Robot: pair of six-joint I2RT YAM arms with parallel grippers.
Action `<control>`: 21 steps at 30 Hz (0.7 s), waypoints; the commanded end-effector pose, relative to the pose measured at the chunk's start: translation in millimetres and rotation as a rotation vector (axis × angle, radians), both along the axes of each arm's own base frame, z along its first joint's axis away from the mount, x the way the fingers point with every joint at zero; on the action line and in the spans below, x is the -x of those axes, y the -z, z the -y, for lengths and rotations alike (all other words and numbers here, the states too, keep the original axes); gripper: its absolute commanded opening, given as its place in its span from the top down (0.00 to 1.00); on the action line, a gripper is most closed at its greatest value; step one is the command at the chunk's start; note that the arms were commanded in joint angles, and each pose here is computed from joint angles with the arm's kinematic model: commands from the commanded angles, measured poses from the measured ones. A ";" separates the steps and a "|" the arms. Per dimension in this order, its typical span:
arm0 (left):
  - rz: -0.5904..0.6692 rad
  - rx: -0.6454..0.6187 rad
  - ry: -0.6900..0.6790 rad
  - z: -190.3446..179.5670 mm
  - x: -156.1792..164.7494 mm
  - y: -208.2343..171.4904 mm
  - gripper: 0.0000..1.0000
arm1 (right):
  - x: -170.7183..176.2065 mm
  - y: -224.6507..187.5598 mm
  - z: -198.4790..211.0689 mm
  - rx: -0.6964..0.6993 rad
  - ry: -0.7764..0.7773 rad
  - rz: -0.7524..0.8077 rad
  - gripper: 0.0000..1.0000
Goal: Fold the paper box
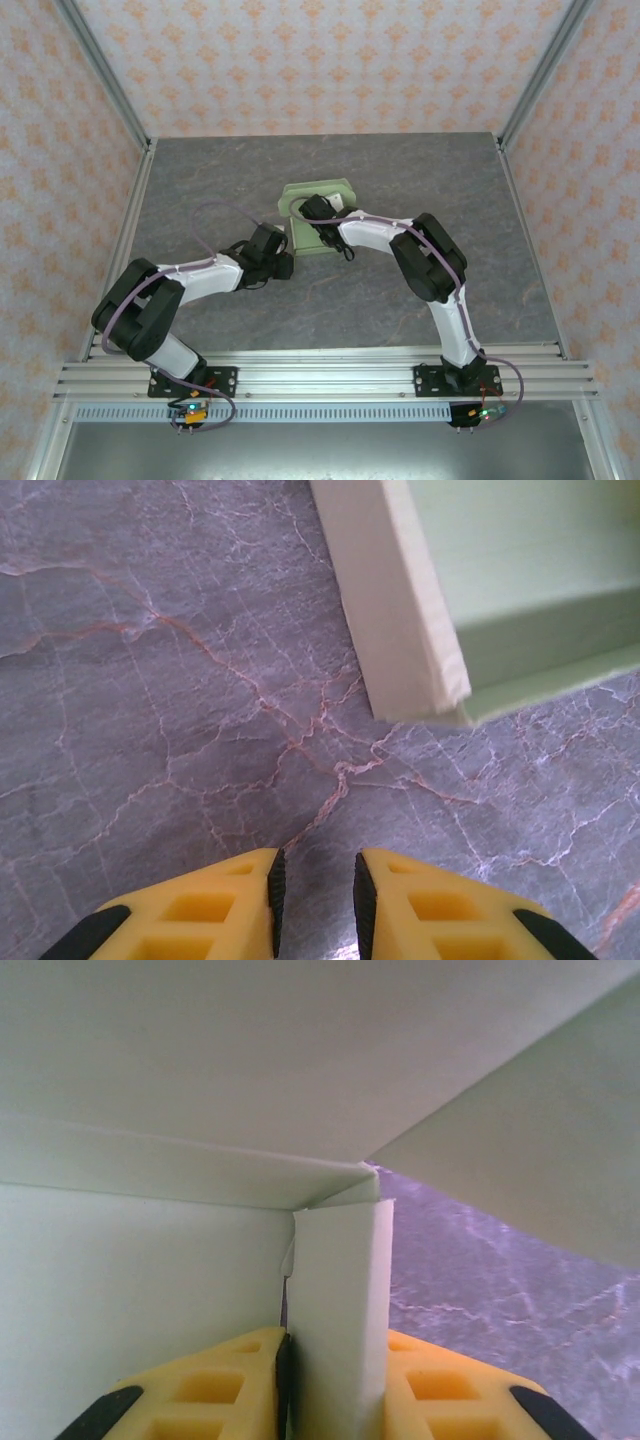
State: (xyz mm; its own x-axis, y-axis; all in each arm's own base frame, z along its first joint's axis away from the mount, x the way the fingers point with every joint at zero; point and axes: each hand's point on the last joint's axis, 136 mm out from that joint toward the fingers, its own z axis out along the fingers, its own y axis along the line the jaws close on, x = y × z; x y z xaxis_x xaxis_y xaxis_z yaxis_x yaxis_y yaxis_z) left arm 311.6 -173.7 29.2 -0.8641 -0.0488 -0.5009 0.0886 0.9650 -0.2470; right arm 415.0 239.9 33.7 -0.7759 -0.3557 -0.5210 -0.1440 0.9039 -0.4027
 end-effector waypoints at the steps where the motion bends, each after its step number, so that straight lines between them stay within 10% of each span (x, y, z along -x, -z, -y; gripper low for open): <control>1: -0.034 -0.001 -0.001 -1.5 9.2 9.2 0.72 | 0.0 3.0 17.0 0.055 0.074 0.060 0.76; 21: 0.172 -0.013 -0.083 -32.7 3.7 -92.6 0.59 | 31.4 -69.5 -2.0 -0.308 0.060 0.056 0.58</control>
State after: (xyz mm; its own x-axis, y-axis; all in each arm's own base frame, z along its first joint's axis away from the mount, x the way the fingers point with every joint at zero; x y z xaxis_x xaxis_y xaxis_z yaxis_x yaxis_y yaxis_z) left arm 305.8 -156.5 104.8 -0.7754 -0.1050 -0.6227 0.0870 0.9589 -0.2701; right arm 392.1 238.1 78.9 -0.7711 -0.1911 -0.6073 -0.0783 0.9751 -0.2074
